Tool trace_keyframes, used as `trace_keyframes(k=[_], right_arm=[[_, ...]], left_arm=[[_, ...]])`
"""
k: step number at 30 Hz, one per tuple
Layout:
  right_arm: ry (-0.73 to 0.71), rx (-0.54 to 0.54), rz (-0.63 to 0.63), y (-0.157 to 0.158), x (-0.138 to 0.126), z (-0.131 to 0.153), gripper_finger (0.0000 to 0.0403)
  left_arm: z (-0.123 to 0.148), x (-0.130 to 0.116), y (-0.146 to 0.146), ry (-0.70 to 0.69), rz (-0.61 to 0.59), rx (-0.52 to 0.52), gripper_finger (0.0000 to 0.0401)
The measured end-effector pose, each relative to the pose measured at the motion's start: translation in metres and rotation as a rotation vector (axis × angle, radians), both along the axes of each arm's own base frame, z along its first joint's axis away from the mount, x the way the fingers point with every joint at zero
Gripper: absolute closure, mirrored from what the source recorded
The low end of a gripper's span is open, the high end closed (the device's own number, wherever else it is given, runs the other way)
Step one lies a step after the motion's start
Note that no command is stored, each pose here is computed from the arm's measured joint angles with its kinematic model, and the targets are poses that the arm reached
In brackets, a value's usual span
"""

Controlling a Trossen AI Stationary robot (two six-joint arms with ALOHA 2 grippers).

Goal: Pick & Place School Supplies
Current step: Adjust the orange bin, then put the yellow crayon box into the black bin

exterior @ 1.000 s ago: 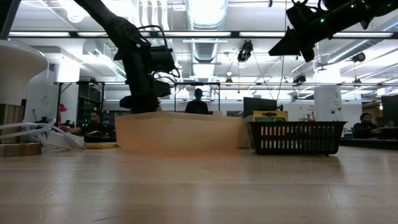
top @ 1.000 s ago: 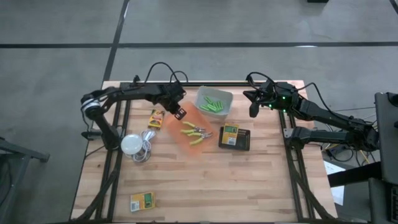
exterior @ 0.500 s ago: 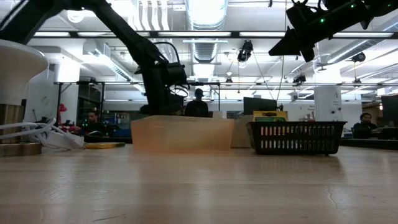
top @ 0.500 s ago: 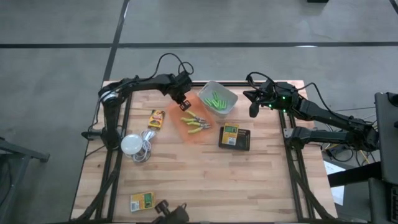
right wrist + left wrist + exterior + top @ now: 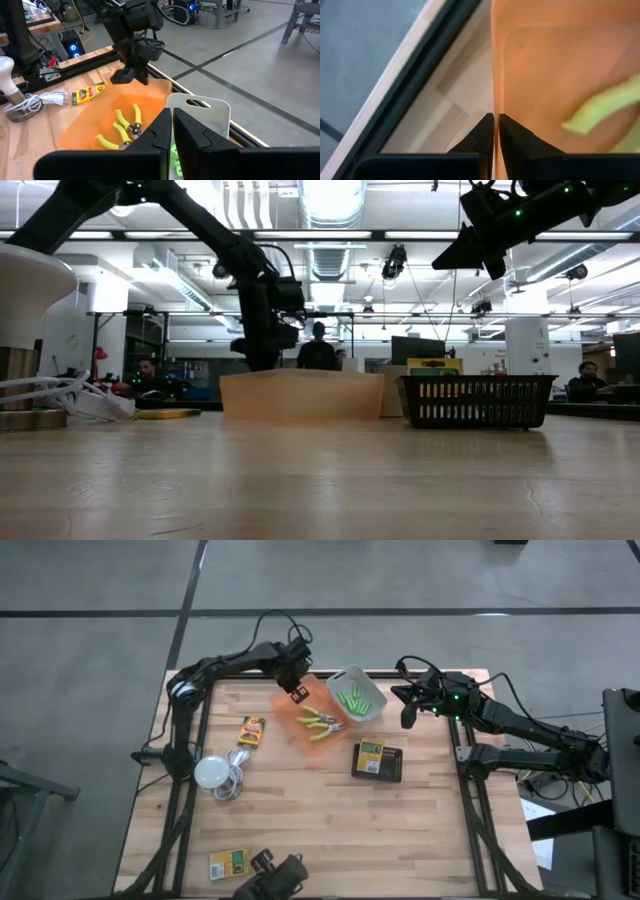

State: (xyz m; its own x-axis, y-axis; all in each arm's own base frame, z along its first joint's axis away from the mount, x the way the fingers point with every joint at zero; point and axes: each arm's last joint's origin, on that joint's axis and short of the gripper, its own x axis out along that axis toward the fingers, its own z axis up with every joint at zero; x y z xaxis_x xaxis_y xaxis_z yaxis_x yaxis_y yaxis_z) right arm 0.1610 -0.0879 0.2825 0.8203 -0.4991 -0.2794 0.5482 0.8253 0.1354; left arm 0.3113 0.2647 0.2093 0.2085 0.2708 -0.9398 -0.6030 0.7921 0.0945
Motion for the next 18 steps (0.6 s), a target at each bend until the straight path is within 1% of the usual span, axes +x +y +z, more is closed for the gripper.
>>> trace_keyframes(k=[5, 8, 10, 13, 15, 18], right_arm=[[0.000, 0.000, 0.000, 0.000, 0.000, 0.000, 0.0385], [0.000, 0.000, 0.000, 0.000, 0.000, 0.000, 0.0385], [0.000, 0.000, 0.000, 0.000, 0.000, 0.000, 0.0385], [0.000, 0.000, 0.000, 0.000, 0.000, 0.000, 0.0385], [0.000, 0.000, 0.000, 0.000, 0.000, 0.000, 0.0385], [0.000, 0.000, 0.000, 0.000, 0.000, 0.000, 0.0385]], left_arm=[[0.017, -0.010, -0.005, 0.020, 0.005, -0.016, 0.0371], [0.027, -0.020, -0.010, 0.037, 0.044, -0.050, 0.0371], [0.039, -0.029, -0.018, 0.050, 0.099, -0.081, 0.0371], [0.054, -0.043, -0.031, 0.062, 0.233, -0.142, 0.0371], [0.060, -0.053, -0.039, 0.073, 0.321, -0.175, 0.0367], [0.063, -0.064, -0.052, 0.078, 0.417, -0.202, 0.0351]])
